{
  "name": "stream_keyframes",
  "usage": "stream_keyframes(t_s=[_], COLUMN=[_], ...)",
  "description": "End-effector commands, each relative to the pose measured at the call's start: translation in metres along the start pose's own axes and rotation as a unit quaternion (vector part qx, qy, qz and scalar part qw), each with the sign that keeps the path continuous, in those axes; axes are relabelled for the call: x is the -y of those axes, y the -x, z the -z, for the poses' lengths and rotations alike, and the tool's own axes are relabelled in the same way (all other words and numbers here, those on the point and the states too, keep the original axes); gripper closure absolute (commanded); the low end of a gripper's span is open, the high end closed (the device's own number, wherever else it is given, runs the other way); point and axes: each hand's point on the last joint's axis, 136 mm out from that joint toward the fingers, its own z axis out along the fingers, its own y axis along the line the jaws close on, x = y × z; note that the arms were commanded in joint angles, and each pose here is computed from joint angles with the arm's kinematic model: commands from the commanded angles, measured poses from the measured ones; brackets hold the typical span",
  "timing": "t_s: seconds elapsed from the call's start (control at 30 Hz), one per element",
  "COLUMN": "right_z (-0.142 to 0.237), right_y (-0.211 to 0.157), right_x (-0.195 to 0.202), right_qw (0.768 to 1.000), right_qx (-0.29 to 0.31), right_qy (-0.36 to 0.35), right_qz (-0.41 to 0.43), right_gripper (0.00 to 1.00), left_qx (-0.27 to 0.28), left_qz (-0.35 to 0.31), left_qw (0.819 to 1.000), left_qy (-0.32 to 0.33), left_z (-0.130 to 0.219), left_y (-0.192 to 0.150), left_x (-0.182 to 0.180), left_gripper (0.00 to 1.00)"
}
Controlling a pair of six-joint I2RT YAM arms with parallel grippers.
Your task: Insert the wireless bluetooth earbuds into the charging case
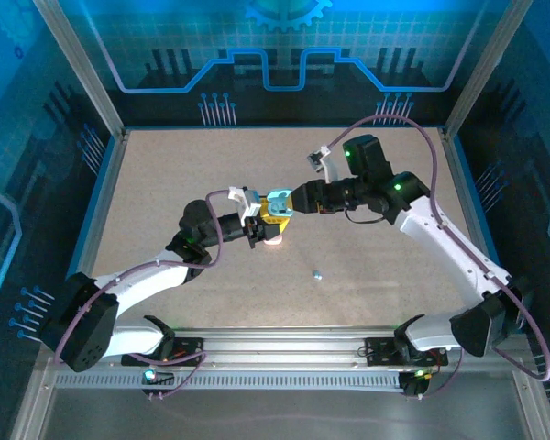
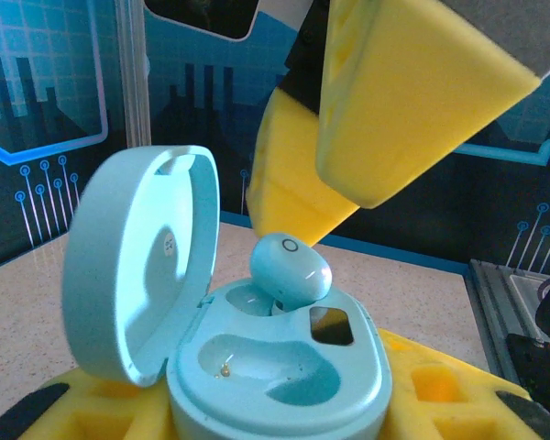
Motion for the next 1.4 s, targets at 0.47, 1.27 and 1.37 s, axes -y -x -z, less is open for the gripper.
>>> stream_keyframes(t_s=[0.47,1.27,1.37], right_z=[-0.009,0.003,0.024], right_y=[0.006,0.008,0.007], right_x=[-0.012,-0.022,-0.019], right_qw=[1.0,0.999,0.998], right_qx=[-0.006,0.007,0.037], right_qy=[0.026,0.02,-0.007], right_qz=[0.011,0.044,0.051], right_gripper=[0.74,0.65,0.63], left_qx=[0.022,0.021,0.02], left_qz=[-0.03,-0.032,-0.035], left_qw=[0.999,0.999,0.999], left_qy=[-0.012,-0.003,0.008], left_z=[0.001,0.001,0.002], left_y=[0.022,0.019,0.019], left_x=[0.009,0.007,0.004], left_gripper=[0.71,0.71,0.71])
